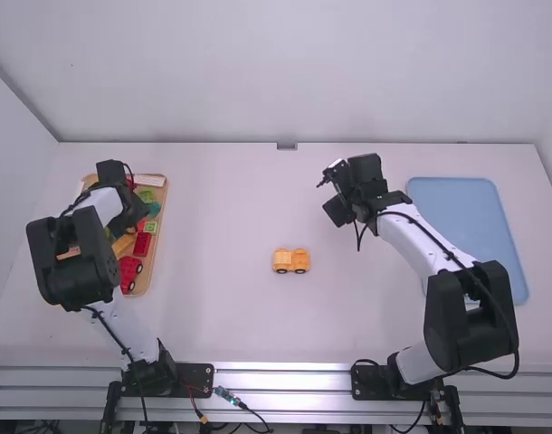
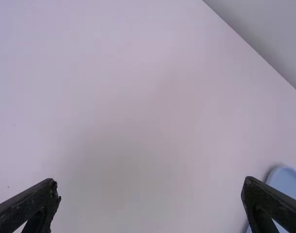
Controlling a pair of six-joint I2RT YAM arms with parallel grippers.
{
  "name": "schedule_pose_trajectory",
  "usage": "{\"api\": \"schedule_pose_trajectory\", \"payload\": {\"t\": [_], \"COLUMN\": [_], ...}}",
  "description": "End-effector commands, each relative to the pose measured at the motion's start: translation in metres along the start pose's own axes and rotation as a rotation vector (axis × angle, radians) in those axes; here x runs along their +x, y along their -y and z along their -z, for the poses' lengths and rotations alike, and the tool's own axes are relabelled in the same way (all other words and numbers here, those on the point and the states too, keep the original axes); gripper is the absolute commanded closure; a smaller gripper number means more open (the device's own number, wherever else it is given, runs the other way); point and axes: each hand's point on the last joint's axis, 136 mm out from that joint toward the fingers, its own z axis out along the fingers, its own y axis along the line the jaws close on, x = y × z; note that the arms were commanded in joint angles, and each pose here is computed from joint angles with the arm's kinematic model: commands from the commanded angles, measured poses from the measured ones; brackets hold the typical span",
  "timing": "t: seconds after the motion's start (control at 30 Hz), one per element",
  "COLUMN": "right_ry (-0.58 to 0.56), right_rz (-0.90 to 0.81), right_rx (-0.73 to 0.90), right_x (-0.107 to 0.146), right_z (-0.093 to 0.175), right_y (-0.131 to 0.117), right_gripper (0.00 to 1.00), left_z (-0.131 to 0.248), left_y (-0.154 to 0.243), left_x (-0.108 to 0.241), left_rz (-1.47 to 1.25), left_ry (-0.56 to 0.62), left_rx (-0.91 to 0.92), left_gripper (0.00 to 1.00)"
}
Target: Assemble lego blocks to make yellow taxi
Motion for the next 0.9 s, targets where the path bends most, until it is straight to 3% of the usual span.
{"api": "schedule_pose_trajectory", "payload": {"t": [0.0, 0.3, 0.87], "right_ry": [0.014, 0.003, 0.003], "right_rz": [-0.005, -0.004, -0.004], "right_rx": [0.004, 0.002, 0.002], "right_x": [-0.006, -0.004, -0.003], "right_z": [0.004, 0.004, 0.004], "right_y": [0.004, 0.003, 0.003], "right_gripper": [0.01, 0.01, 0.01], "left_z": [-0.001, -0.01, -0.015], "left_y": [-0.006, -0.008, -0.019], "left_x": [0.004, 0.005, 0.005], "left_rz": [0.011, 0.031, 0.063], "left_ry": [-0.004, 0.032, 0.07], "left_rx": [-0.018, -0.003, -0.05], "left_gripper": [0.38, 0.34, 0.4]}}
